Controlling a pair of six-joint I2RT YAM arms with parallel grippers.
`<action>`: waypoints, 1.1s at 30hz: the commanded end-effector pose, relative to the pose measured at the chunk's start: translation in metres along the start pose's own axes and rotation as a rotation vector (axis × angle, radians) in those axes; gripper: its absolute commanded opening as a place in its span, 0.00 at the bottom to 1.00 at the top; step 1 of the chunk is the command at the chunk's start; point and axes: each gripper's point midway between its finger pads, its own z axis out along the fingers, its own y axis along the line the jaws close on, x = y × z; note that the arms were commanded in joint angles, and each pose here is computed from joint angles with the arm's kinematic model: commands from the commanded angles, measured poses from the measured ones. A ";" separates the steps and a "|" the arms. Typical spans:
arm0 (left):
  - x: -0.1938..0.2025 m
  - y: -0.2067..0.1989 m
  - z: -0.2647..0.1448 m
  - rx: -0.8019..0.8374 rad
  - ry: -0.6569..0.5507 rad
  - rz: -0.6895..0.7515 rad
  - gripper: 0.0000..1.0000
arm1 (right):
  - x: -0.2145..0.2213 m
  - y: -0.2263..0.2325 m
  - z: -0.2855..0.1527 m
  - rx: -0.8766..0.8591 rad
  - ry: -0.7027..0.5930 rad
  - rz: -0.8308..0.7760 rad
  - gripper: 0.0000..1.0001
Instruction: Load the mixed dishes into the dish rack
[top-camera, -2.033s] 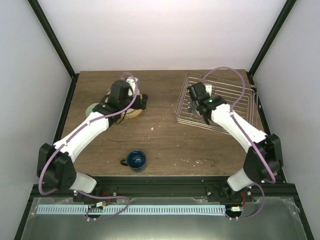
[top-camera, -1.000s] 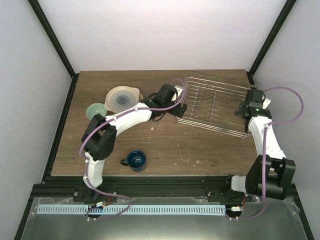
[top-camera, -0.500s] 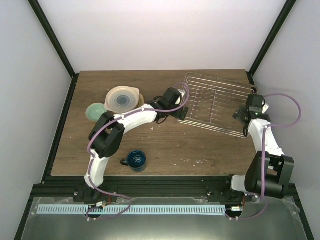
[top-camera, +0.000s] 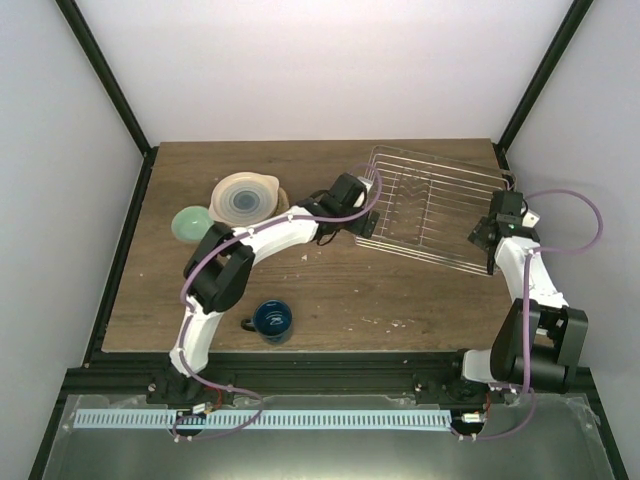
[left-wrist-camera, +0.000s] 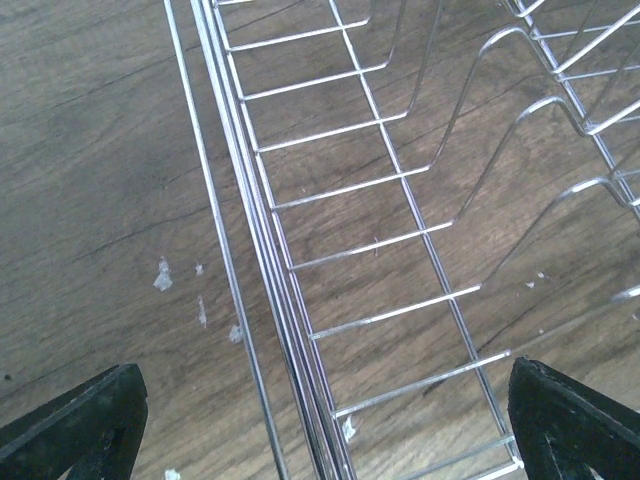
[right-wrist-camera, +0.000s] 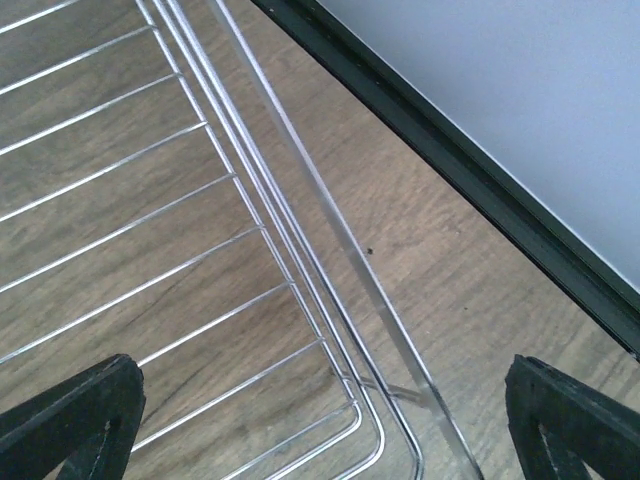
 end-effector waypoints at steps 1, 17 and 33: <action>0.010 0.000 0.013 -0.023 0.050 0.017 1.00 | -0.012 -0.008 -0.006 0.041 -0.017 0.024 1.00; 0.037 0.009 0.000 -0.056 0.135 0.018 1.00 | 0.015 0.007 0.021 -0.021 0.077 -0.021 1.00; 0.061 -0.010 -0.046 0.004 0.186 0.036 1.00 | -0.007 0.027 0.030 -0.040 0.126 -0.135 1.00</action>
